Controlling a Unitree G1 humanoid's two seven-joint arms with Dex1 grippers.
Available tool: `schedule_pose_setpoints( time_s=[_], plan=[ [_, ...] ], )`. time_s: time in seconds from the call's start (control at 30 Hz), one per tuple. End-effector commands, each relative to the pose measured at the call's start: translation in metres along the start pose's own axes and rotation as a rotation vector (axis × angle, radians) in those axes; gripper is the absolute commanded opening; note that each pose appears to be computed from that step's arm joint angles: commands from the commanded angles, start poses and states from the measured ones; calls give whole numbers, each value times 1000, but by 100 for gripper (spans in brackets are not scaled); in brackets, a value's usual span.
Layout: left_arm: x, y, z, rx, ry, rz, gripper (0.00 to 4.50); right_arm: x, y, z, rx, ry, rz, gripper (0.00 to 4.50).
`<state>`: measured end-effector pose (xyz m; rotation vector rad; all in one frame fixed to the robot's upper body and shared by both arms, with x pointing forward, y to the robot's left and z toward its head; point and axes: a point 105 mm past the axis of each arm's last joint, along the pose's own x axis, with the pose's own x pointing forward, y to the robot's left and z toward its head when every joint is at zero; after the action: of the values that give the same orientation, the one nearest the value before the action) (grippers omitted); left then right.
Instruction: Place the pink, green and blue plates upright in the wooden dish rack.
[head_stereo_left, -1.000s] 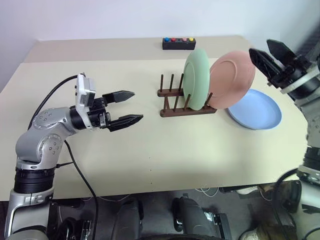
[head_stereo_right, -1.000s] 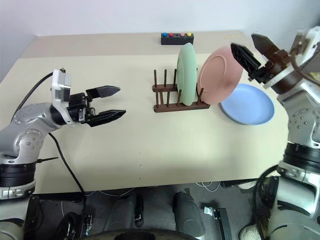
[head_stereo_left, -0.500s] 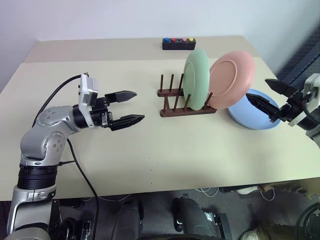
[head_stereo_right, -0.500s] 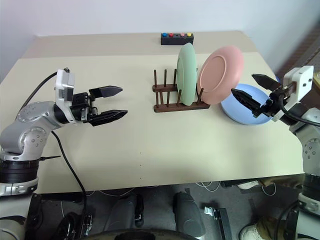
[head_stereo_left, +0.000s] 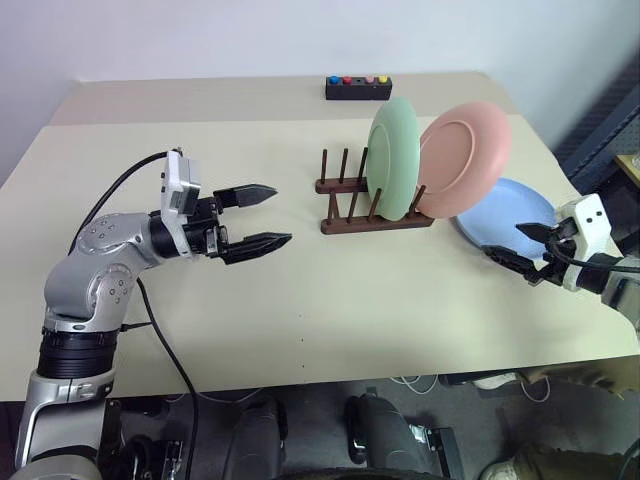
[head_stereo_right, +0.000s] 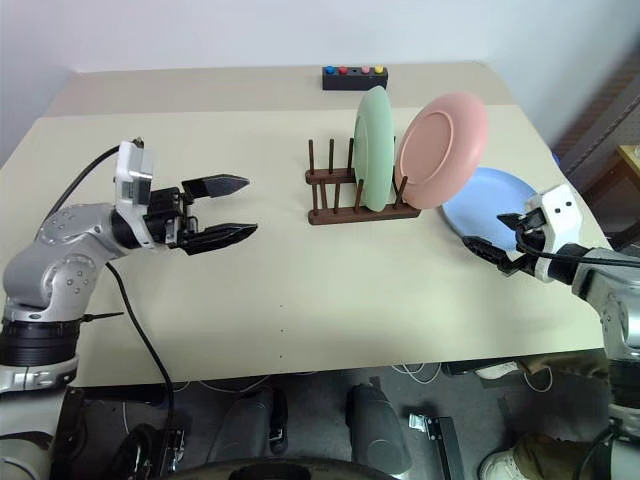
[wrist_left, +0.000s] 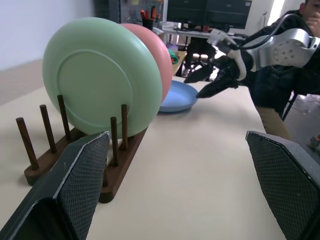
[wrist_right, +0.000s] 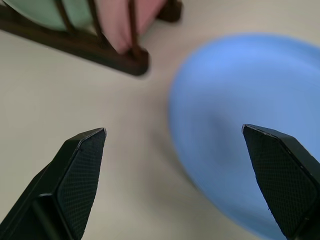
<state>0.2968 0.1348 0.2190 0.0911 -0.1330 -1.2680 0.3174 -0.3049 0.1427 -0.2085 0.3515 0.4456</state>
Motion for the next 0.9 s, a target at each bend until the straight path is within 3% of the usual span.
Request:
schedule_pose_setpoints(
  time_s=[0.03, 0.3, 0.57, 0.77, 0.87, 0.9],
  plan=[
    [-1, -5, 9, 74, 2, -17, 450, 3, -4, 12, -68, 21, 2, 447],
    [-1, -10, 10, 68, 4, -44, 450, 14, -7, 10, -45, 63, 29, 447],
    [6, -19, 26, -115, -81, -175, 450, 24, -12, 0, -30, 115, 39, 447],
    [11, -23, 23, -114, -75, -187, 450, 25, -11, -7, -15, 139, 45, 447],
    [13, -24, 20, -82, -58, -184, 450, 26, -13, -15, -20, 180, 36, 370],
    [13, -25, 19, -79, -57, -184, 450, 26, -14, -18, -14, 192, 31, 309]
  ],
)
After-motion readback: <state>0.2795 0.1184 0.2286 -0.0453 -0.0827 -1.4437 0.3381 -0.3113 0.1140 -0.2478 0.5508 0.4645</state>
